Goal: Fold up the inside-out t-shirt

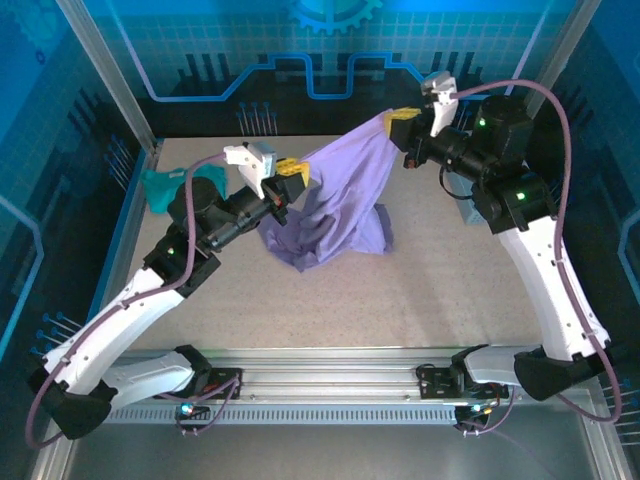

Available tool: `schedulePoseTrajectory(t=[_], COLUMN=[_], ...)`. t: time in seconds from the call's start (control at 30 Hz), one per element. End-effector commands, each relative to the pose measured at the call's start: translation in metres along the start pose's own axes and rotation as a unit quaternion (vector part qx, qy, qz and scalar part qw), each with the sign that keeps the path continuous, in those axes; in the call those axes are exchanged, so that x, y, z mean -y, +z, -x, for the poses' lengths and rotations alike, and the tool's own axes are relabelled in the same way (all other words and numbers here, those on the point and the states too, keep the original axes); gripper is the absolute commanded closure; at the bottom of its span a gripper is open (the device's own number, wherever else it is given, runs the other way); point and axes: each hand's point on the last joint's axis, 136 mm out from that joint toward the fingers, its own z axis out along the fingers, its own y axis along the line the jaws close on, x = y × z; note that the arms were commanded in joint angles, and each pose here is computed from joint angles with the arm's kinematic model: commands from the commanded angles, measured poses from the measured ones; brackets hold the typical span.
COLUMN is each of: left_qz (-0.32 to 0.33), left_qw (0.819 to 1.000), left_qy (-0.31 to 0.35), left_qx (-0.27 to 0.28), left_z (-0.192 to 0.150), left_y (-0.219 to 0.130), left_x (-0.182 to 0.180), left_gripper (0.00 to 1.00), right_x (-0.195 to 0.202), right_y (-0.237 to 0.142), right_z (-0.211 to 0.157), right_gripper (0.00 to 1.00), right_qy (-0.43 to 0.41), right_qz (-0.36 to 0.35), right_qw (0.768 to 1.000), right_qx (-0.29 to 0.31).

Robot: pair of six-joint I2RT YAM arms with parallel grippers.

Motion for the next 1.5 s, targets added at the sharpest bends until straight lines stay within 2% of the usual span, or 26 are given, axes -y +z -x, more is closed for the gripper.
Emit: schedulePoseTrajectory(t=[0.0, 0.2, 0.4, 0.67, 1.03, 1.23, 1.37, 1.47], left_qz=[0.086, 0.167, 0.191, 0.208, 0.248, 0.242, 0.216, 0.151], left_qw=[0.995, 0.984, 0.976, 0.968, 0.953, 0.955, 0.966, 0.982], left_qy=[0.038, 0.024, 0.019, -0.013, -0.057, -0.070, -0.071, -0.084], left_qx=[0.011, -0.049, -0.099, -0.143, -0.165, -0.156, -0.123, -0.078], left_z=[0.008, -0.032, -0.068, -0.116, -0.159, -0.159, -0.127, -0.091], left_y=[0.002, 0.026, 0.047, 0.055, 0.029, 0.025, 0.022, 0.020], left_x=[-0.032, -0.094, -0.126, -0.155, -0.200, -0.205, -0.191, -0.159], left_gripper=[1.00, 1.00, 1.00, 1.00, 1.00, 1.00, 1.00, 1.00], right_x=[0.011, -0.026, -0.054, -0.080, -0.111, -0.103, -0.088, -0.069], right_y=[0.021, 0.035, 0.039, 0.060, 0.102, 0.105, 0.088, 0.071], right_z=[-0.044, -0.088, -0.122, -0.141, -0.162, -0.153, -0.123, -0.099], right_gripper=[1.00, 0.99, 0.97, 0.95, 1.00, 1.00, 1.00, 1.00], right_qy=[0.010, 0.057, 0.120, 0.173, 0.224, 0.213, 0.152, 0.107], right_qz=[0.011, 0.150, 0.217, 0.217, 0.201, 0.182, 0.151, 0.113], right_qw=[0.997, 0.979, 0.957, 0.946, 0.941, 0.948, 0.968, 0.982], right_qx=[-0.073, -0.125, -0.152, -0.166, -0.156, -0.149, -0.133, -0.111])
